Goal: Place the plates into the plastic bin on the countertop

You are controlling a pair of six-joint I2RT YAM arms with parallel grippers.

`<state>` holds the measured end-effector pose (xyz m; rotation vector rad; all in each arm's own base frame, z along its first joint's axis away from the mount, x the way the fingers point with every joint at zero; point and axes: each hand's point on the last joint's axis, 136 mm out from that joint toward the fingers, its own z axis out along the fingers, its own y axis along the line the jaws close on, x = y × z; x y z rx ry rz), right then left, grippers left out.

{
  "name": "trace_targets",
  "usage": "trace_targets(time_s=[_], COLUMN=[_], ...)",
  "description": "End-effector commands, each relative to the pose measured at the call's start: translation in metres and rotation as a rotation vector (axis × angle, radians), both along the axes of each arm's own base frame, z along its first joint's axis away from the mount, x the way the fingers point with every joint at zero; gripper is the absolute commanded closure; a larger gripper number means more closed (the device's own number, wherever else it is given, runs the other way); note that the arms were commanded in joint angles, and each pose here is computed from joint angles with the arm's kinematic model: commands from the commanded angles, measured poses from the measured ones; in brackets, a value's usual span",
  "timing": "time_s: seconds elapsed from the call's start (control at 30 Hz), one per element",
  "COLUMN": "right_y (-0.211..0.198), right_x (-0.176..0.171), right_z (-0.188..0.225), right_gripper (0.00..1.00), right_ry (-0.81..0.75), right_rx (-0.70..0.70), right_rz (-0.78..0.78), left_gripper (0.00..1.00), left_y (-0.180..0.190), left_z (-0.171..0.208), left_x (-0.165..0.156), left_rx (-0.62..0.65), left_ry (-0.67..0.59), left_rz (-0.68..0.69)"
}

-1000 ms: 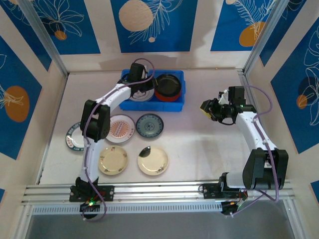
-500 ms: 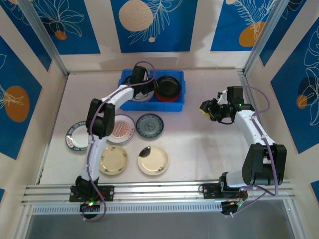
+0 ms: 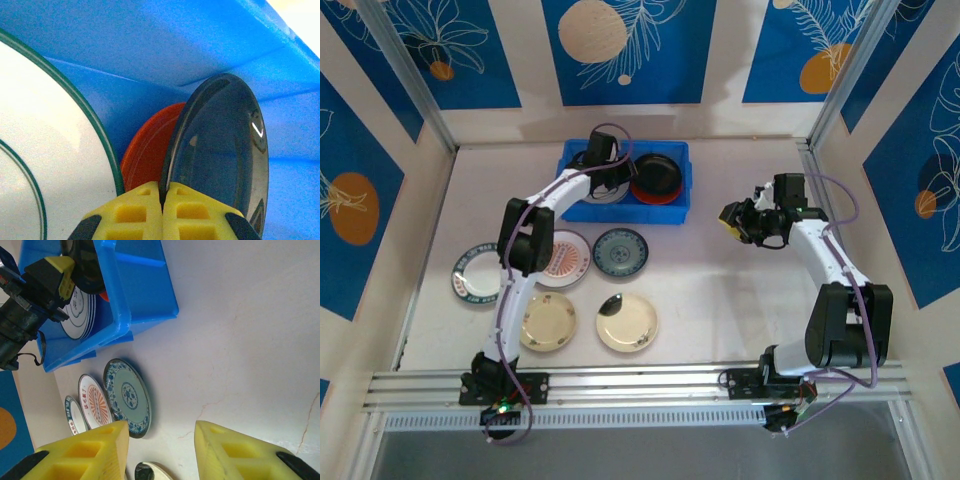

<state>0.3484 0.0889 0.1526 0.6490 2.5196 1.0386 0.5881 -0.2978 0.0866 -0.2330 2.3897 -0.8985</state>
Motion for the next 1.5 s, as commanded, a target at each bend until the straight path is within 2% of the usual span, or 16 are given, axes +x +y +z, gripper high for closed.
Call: trace_targets(time_s=[0.0,0.07,0.13,0.2,0.6,0.77,0.83,0.93,1.13,1.33,1.47], right_y=[0.007,0.007,0.008,0.009,0.013,0.018,0.02,0.022,0.024,0.026,0.03], right_x=[0.001,0.002,0.001,0.001,-0.007,-0.014,-0.017,-0.02,-0.021,-0.021,-0.025], right_z=[0.005,0.006,0.007,0.008,0.011,0.009,0.008,0.006,0.0,0.004,-0.001], right_gripper=[0.6,0.6,0.59,0.59,0.59,0.6,0.6,0.6,0.61,0.64,0.65], right_ry=[-0.002,-0.002,-0.005,-0.008,-0.028,-0.029,-0.028,-0.021,-0.007,-0.013,-0.008], right_rx=[0.019,0.016,0.014,0.01,-0.069,-0.072,-0.072,-0.069,-0.066,-0.066,-0.076], right_rz=[0.017,0.016,0.022,0.025,0.051,0.072,0.076,0.077,0.08,0.09,0.122], left_gripper=[0.98,0.84,0.65,0.52,0.37,0.39,0.44,0.56,0.66,0.68,0.67], left_y=[0.001,0.001,0.0,0.0,-0.008,-0.008,-0.007,-0.008,-0.012,-0.011,-0.012], left_z=[0.003,0.003,0.005,0.006,0.044,0.042,0.035,0.03,0.015,0.016,0.039], left_x=[0.007,0.007,0.007,0.008,0.006,0.005,0.004,0.001,-0.003,-0.005,-0.002], left_rx=[-0.003,-0.002,-0.004,-0.005,-0.003,0.016,0.02,0.006,-0.002,-0.012,-0.031], left_ry=[-0.008,-0.008,-0.011,-0.014,-0.104,-0.108,-0.097,-0.098,-0.071,-0.079,-0.121], left_rz=[0.019,0.019,0.018,0.017,-0.031,-0.033,-0.028,-0.018,-0.031,-0.026,-0.03])
